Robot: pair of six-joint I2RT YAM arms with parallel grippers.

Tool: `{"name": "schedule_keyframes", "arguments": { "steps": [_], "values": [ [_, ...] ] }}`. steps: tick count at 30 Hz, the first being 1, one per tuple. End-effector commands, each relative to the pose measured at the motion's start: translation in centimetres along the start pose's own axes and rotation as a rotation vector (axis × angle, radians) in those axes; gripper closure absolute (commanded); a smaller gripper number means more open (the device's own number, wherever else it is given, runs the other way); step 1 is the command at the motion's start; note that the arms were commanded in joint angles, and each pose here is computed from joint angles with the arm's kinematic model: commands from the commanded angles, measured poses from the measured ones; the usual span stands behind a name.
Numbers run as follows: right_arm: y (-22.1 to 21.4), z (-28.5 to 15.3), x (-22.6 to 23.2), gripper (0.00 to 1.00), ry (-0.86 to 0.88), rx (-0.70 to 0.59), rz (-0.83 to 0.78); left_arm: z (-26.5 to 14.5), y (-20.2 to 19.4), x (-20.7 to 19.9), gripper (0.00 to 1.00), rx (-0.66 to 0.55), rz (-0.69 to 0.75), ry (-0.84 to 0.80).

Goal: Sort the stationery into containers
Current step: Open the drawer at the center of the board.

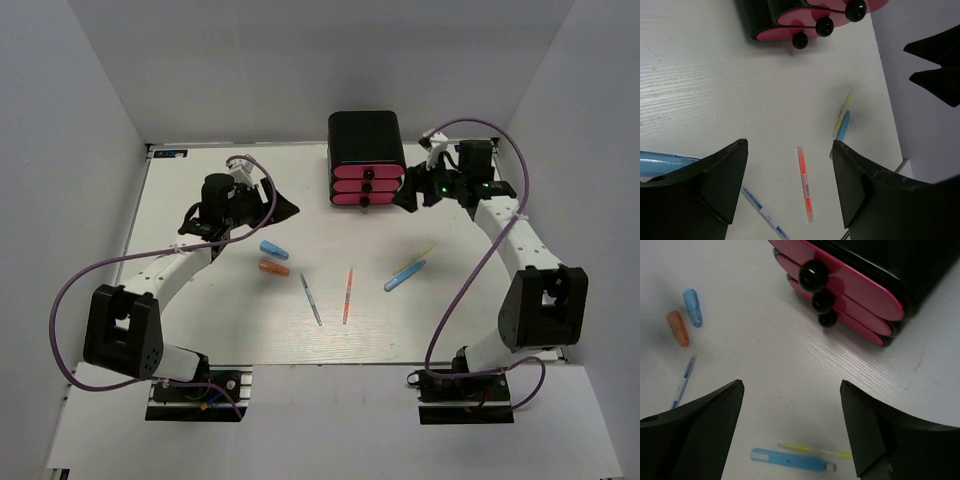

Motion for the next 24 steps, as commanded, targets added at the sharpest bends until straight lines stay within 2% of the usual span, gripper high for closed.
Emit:
{"name": "schedule_keyframes", "arguments": {
  "steps": [1, 6, 10, 13, 18, 24],
  "values": [
    [2.1, 2.2, 1.7, 0.15, 0.06, -0.062, 0.183, -1.1, 0.3, -0.6, 0.22, -0.07, -0.002, 0.029],
    [1.6, 5.2, 2.1, 0.13, 0.076, -0.057, 0.362, -2.4, -0.6, -0.2, 0.22, -0.074, -0.009, 0.057],
    [2.4, 7.0, 1.4, 0.24, 0.036, -0.086, 0.414, -2.9, -1.8, 0.8, 0.22, -0.072, -0.046, 0.085],
    [2.9, 7.8, 1.1, 0.3, 0.016, -0.098, 0.512, -3.5, -2.3, 1.3, 0.22, -0.082, -0.048, 0.103],
    [3.4, 9.4, 1.1, 0.34, 0.022, -0.125, 0.608, -3.9, -2.5, 1.5, 0.22, -0.092, -0.051, 0.124],
    [3.7, 11.0, 0.7, 0.38, -0.018, -0.154, 0.652, -3.6, -2.3, 1.7, 0.23, -0.092, -0.054, 0.136]
  ]
}}
Point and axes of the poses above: each gripper's point midway between its finger pads, its own z axis out along the fingers, its own x axis along the line the jaws close on, y = z × x, the point moved 6 cm from there along -z, back along the fingers, and after that the axes turned 10 degrees about -z, right-handed, at the moved point
